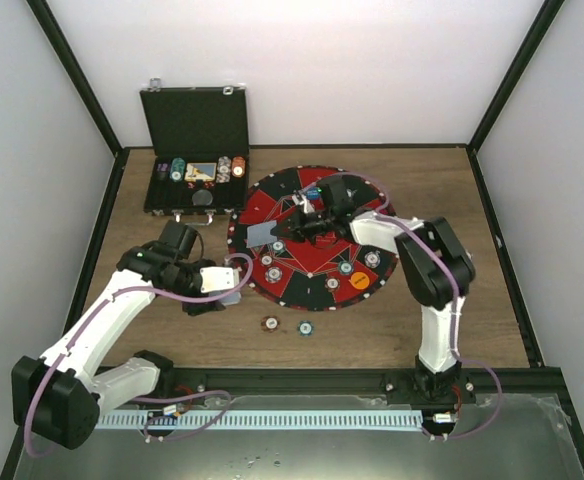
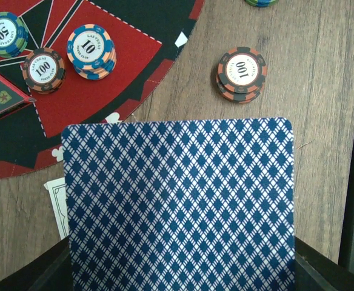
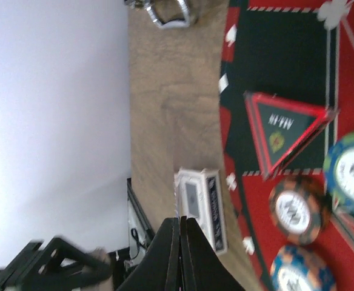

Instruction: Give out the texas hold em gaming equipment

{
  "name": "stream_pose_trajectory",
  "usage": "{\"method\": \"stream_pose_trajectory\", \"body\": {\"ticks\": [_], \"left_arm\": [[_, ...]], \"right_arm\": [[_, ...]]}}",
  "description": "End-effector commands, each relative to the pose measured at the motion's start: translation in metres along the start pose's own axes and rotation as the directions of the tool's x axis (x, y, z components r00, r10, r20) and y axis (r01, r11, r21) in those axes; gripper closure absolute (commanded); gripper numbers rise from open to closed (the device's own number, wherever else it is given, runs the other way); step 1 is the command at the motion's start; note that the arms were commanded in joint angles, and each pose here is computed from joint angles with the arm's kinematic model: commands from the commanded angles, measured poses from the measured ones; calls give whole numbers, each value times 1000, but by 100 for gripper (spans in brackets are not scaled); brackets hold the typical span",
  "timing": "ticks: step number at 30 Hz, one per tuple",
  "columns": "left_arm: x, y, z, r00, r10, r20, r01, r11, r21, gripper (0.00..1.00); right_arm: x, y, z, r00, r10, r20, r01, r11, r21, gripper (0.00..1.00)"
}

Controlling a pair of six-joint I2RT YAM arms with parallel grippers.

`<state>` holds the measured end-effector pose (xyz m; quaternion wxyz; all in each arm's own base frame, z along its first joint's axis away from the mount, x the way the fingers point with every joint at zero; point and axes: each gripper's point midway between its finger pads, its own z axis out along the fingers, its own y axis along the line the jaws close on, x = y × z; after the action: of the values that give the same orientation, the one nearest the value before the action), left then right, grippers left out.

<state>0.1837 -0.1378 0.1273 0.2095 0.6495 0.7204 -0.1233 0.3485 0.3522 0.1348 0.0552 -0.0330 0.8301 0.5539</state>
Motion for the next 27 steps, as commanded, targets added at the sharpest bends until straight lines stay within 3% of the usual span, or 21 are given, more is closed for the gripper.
{"method": "stream_pose_trajectory", "body": {"ticks": [1, 15, 24, 27], "left_arm": [[-12, 3, -10, 999, -2, 40, 3, 1000, -12, 92], [-15, -2, -10, 998, -26, 63, 25, 1000, 13, 93], [-15, -2, -12, 998, -28, 63, 28, 1000, 8, 93], [-15, -3, -13, 998, -29, 61, 28, 1000, 7, 93]], "right_arm": [[-22, -21, 28, 999, 26, -29, -24, 998, 62, 99], [-73, -60, 89, 999, 33, -13, -30, 974, 226, 97], [-79, -50, 67, 999, -38, 19, 30, 943, 332, 70], [-81, -30, 50, 995, -86, 49, 63, 933, 353, 52]]}}
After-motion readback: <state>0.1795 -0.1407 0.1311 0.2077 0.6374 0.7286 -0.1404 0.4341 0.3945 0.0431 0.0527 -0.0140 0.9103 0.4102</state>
